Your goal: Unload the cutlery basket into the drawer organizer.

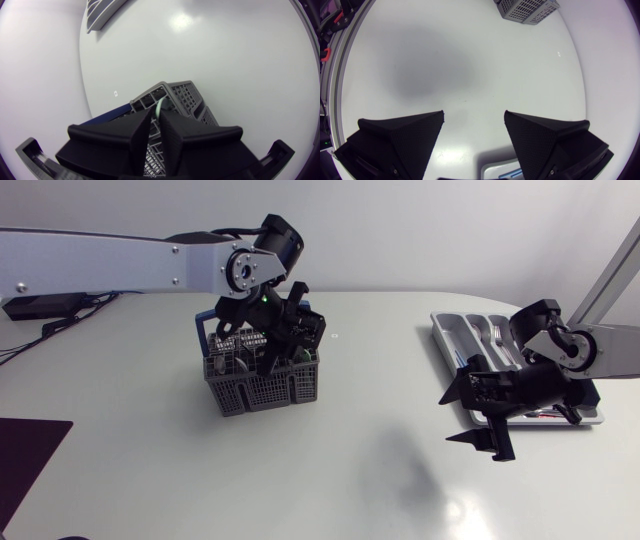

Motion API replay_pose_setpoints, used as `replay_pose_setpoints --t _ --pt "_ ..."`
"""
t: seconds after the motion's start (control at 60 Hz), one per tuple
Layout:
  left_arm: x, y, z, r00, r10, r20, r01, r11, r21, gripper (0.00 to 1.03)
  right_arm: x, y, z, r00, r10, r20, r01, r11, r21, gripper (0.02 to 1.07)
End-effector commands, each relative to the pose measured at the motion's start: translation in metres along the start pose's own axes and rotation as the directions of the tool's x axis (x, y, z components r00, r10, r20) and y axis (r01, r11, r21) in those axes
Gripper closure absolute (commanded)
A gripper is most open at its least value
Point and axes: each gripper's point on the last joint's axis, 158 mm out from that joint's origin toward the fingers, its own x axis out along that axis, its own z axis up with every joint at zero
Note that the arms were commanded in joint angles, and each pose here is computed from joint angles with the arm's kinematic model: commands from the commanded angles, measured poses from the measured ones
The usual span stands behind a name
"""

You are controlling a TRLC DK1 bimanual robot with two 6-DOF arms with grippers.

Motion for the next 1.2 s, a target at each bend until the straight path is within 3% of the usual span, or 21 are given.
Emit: replay_pose_setpoints --t 0.0,1.183 --pt "0.0 0.006 -0.002 1.0 0.0 0.005 0.0 1.0 0.028 0.94 0.003 0.011 0.003 1.0 0.016 0.006 -0.016 1.0 0.016 0.2" --pt "-0.059 0.042 0.001 0.991 0.129 0.021 -0.13 0.992 0.009 1.0 -0.005 0.023 0.015 1.0 0.004 0.014 -0.004 1.0 -0.002 0.18"
